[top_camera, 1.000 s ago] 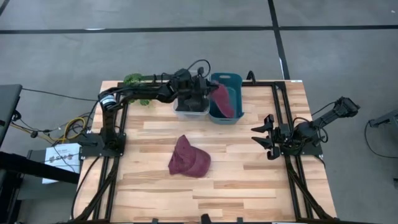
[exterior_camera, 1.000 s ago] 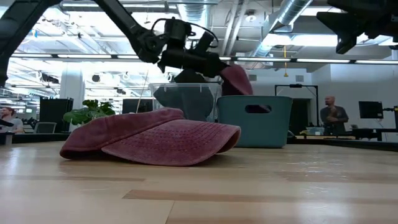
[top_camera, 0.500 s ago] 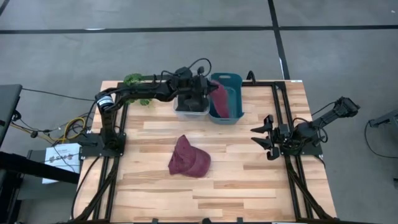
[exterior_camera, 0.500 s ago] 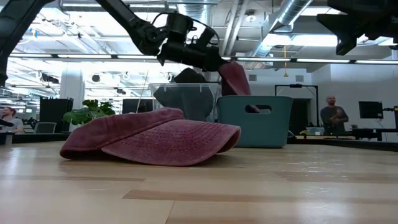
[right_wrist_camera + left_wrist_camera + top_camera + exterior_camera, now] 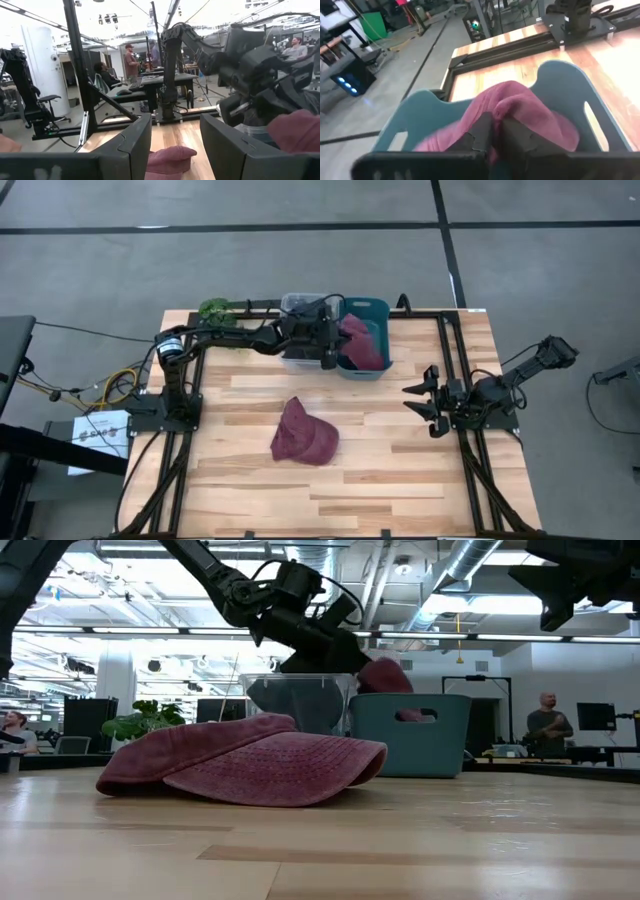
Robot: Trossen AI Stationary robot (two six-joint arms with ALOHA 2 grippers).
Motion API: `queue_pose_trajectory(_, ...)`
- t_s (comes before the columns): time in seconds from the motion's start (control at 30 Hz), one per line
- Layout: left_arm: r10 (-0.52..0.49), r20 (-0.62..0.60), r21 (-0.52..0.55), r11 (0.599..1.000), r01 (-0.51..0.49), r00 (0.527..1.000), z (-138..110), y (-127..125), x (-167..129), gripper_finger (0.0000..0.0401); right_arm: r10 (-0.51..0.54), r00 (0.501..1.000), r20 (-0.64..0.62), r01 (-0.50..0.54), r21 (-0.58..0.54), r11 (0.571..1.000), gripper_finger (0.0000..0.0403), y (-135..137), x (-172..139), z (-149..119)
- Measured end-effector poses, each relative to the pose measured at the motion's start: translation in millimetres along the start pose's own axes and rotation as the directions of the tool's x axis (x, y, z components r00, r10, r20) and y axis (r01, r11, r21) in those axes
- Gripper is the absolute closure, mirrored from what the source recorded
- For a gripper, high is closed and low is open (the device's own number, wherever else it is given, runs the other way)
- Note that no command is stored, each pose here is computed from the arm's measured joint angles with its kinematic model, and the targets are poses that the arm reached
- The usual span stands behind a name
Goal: Pick & Place hat
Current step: Put the red cap into the blue bin
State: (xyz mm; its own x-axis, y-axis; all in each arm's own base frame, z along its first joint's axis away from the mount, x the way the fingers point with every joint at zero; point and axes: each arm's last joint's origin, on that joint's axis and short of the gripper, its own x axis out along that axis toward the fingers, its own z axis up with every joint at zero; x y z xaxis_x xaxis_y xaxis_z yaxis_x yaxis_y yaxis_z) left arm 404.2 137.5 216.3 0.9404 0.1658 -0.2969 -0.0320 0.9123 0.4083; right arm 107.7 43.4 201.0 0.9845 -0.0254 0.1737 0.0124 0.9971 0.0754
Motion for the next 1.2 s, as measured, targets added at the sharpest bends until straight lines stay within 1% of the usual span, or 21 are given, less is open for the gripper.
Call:
queue_pose_trajectory(0.37, -0.004, -0.004, 0.008, 1.0, 0.004, 1.0, -0.6, -2.9, -1.2, 0.0284, -0.002, 1.0, -0.005, 0.002, -0.002, 1.0, 0.0242, 0.0, 0.0, -0.5)
queue_pose_trajectory(0.5, 0.006, -0.007, 0.022, 1.0, -0.006, 1.0, 3.0, -2.9, -4.1, 0.0263, -0.003, 1.0, -0.004, 0.003, -0.002, 1.0, 0.0242, -0.1, 0.0, -0.4)
queue_pose_trajectory(0.6, 0.016, -0.002, 0.04, 0.999, -0.016, 1.0, 12.7, -1.9, -11.9, 0.0257, -0.003, 1.0, -0.005, 0.003, -0.003, 1.0, 0.0242, -0.1, 0.0, -0.5)
queue_pose_trajectory(0.7, 0.025, 0.034, 0.049, 0.998, -0.027, 0.999, 31.4, 0.6, -25.5, 0.0256, -0.003, 1.0, -0.007, 0.002, -0.004, 1.0, 0.0242, -0.1, 0.0, -0.7)
queue_pose_trajectory(0.93, -0.002, 0.05, 0.061, 0.998, -0.001, 0.999, 63.6, -0.4, -58.6, 0.0257, -0.002, 1.0, -0.012, 0.002, -0.006, 1.0, 0.0242, 0.0, 0.0, -1.3)
queue_pose_trajectory(1.1, -0.04, -0.025, 0.05, 0.998, 0.041, 0.999, 67.7, -0.6, -76.4, 0.0257, -0.002, 1.0, -0.012, 0.002, -0.006, 1.0, 0.0242, 0.0, 0.0, -1.3)
queue_pose_trajectory(1.2, -0.065, -0.071, 0.039, 0.997, 0.068, 0.995, 65.9, -2.3, -81.2, 0.0258, -0.003, 1.0, -0.012, 0.003, -0.006, 1.0, 0.0242, -0.1, 0.0, -1.3)
